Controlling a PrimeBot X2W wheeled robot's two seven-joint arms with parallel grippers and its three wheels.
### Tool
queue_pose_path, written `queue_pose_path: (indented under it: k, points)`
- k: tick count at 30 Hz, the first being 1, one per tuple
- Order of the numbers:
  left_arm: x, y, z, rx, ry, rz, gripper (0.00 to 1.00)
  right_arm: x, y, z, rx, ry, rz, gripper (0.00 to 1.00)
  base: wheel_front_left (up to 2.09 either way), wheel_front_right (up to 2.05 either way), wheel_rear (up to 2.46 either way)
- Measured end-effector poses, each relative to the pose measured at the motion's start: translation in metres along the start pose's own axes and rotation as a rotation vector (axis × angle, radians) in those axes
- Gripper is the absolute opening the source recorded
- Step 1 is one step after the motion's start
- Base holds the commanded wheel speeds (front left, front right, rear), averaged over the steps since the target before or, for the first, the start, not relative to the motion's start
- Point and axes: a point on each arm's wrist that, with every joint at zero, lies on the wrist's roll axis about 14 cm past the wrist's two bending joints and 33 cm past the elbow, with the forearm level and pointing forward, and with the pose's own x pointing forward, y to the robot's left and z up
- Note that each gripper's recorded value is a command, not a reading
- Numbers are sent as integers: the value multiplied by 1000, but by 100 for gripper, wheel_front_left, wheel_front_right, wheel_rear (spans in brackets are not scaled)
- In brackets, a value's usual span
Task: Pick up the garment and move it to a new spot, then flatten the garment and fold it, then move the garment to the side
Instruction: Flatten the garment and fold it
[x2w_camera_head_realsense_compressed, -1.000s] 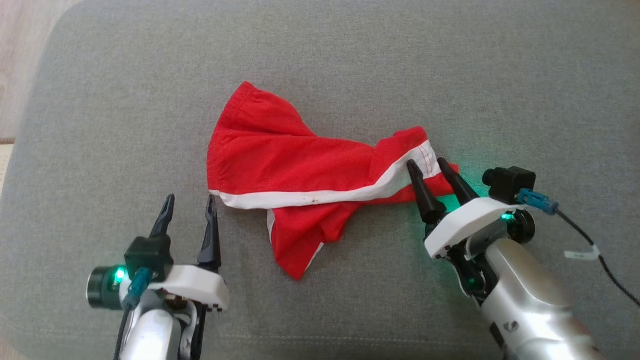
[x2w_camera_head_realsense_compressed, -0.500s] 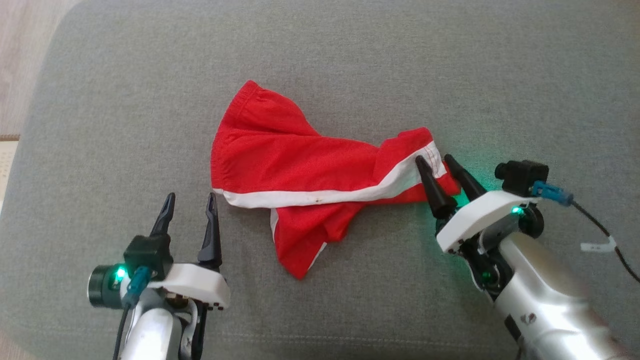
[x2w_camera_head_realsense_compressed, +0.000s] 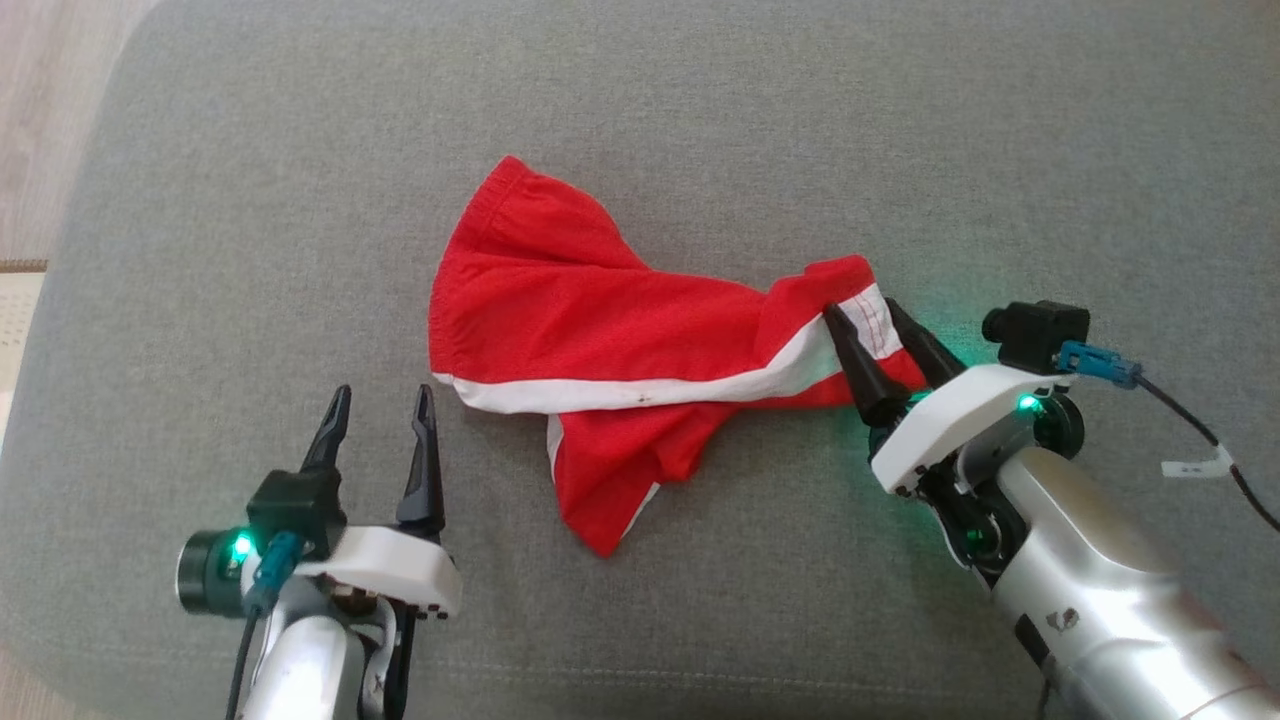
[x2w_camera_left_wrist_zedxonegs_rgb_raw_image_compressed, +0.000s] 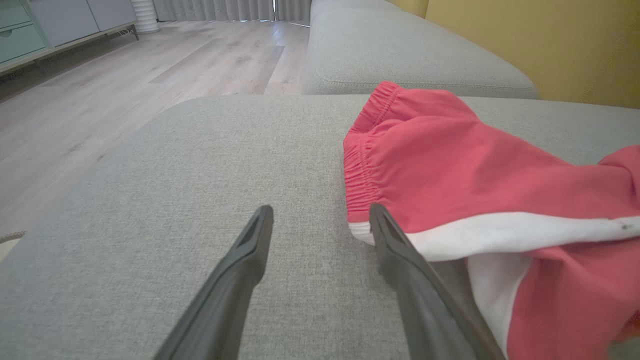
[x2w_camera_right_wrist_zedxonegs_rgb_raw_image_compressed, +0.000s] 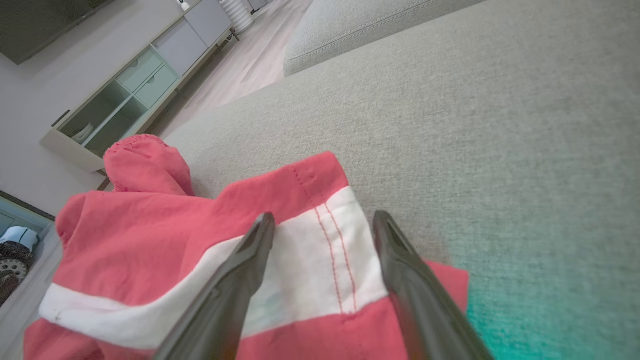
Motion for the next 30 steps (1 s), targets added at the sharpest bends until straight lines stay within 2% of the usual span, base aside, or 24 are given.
queue_pose_path:
  k: [4,5,7,8,10,11,12,16,22,27,30]
  points:
    - [1,-2,0,0,-2,-4,100,-2,-2,-2,3,7,-1,100,0,0,0]
    - [1,-2,1,0,-2,-5,100,-3,-2,-2,4,9,-1,98,0,0,0]
    - [1,-2,1,0,-2,-7,100,-4,-2,-2,7,8,-1,84,0,0,0]
    - [1,-3,1,0,-3,-8,100,-4,-3,-2,11,7,-2,71,0,0,0]
    - [2,-4,2,-1,-5,-11,100,-5,-2,0,16,1,0,33,0,0,0]
    - [2,-4,2,-1,-6,-11,100,-5,-2,0,21,1,1,23,0,0,0]
    - [2,-4,2,-1,-6,-12,100,-5,-1,-1,21,3,2,0,0,0,0]
    - [1,-4,2,0,-8,-11,100,-6,-2,-4,19,14,-1,0,0,0,0]
    - [1,-8,8,-1,-23,-24,100,-12,-10,15,43,-77,-34,0,0,0,0]
    - [-1,-25,13,-23,-39,-84,100,-29,-26,28,50,-137,-87,0,0,0,0]
    - [-3,-45,13,-58,-35,-154,100,-44,-40,24,61,-142,-132,0,0,0,0]
